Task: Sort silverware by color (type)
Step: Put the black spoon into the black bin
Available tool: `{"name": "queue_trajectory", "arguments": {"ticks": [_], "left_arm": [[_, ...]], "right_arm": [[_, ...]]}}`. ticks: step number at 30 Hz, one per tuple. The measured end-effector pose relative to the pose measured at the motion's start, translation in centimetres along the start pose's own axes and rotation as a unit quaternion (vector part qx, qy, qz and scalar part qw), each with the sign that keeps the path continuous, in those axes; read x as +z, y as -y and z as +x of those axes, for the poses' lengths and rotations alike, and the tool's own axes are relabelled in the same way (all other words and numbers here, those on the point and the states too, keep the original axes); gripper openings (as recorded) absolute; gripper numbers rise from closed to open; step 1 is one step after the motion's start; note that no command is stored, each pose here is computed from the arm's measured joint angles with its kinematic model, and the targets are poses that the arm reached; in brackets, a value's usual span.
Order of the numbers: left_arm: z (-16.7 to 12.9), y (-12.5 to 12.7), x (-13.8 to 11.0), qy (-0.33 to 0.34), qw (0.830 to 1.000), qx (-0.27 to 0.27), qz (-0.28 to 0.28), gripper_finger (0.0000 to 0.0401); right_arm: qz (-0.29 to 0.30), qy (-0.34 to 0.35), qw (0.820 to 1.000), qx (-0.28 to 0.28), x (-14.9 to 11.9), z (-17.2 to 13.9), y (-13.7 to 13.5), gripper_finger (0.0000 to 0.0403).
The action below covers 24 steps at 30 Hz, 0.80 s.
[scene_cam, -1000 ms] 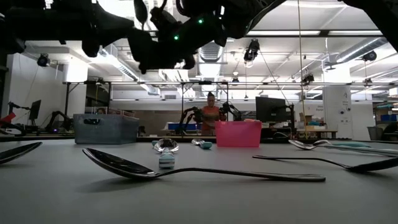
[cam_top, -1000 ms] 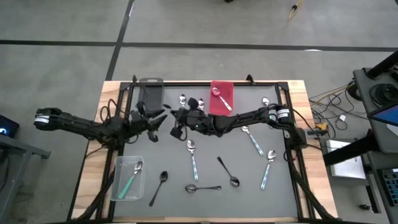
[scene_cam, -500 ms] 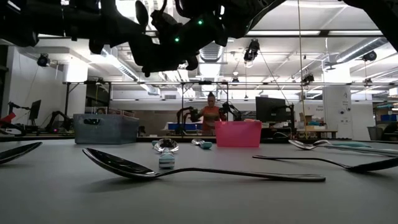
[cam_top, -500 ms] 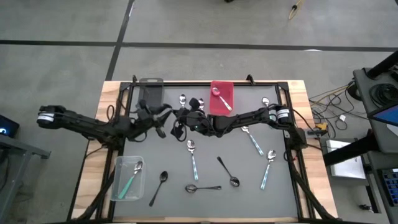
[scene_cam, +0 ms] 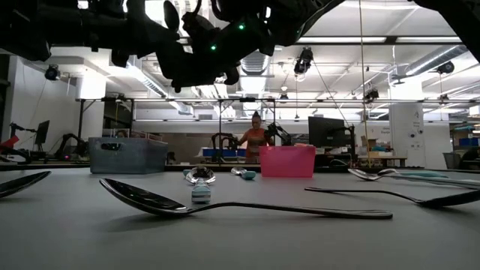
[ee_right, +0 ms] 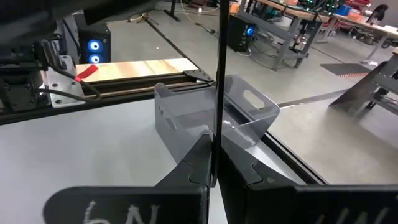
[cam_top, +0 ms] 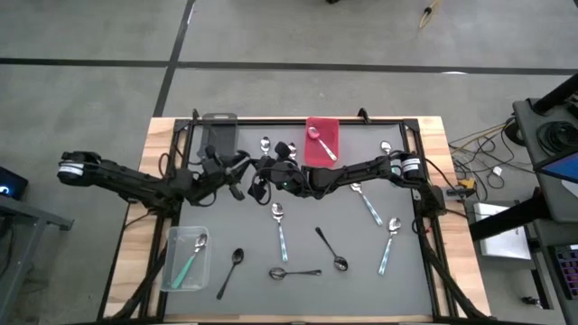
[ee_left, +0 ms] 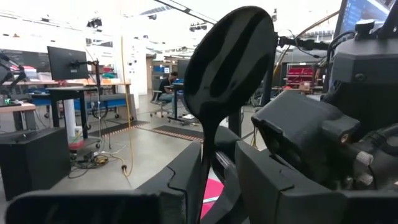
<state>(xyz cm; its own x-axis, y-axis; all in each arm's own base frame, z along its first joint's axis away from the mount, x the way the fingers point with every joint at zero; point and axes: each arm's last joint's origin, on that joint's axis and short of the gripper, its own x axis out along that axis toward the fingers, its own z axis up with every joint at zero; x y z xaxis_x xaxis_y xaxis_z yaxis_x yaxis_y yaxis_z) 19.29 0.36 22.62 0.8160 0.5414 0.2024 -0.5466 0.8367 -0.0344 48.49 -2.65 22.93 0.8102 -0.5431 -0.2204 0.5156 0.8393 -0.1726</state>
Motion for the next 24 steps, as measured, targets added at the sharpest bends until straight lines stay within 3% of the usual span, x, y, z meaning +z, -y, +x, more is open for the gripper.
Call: {"name": "queue_trajectory", "arguments": {"ticks": [6,11,17,24], "left_arm": [[0.11,-0.13,-0.05,0.0,1.0,0.005,0.001,0.0052],[0.27,-0.06,0.23,0.003,1.0,0.007,-0.005,0.0008],[0.46,0.01,0.45,0.002,1.0,0.012,-0.022,0.0003],[0.54,0.0,0.62,0.0,0.999,0.022,-0.038,0.0001]], "right_arm": [[-0.005,0.0,1.0,0.003,0.01,-0.02,-0.05,0.0008],[-0.005,0.001,1.0,0.005,0.02,-0.05,-0.1,0.0008],[-0.005,0.001,1.0,0.005,0.02,-0.05,-0.1,0.0011],[-0.002,-0.006,1.0,0.005,-0.14,-0.03,-0.08,0.0069]]}}
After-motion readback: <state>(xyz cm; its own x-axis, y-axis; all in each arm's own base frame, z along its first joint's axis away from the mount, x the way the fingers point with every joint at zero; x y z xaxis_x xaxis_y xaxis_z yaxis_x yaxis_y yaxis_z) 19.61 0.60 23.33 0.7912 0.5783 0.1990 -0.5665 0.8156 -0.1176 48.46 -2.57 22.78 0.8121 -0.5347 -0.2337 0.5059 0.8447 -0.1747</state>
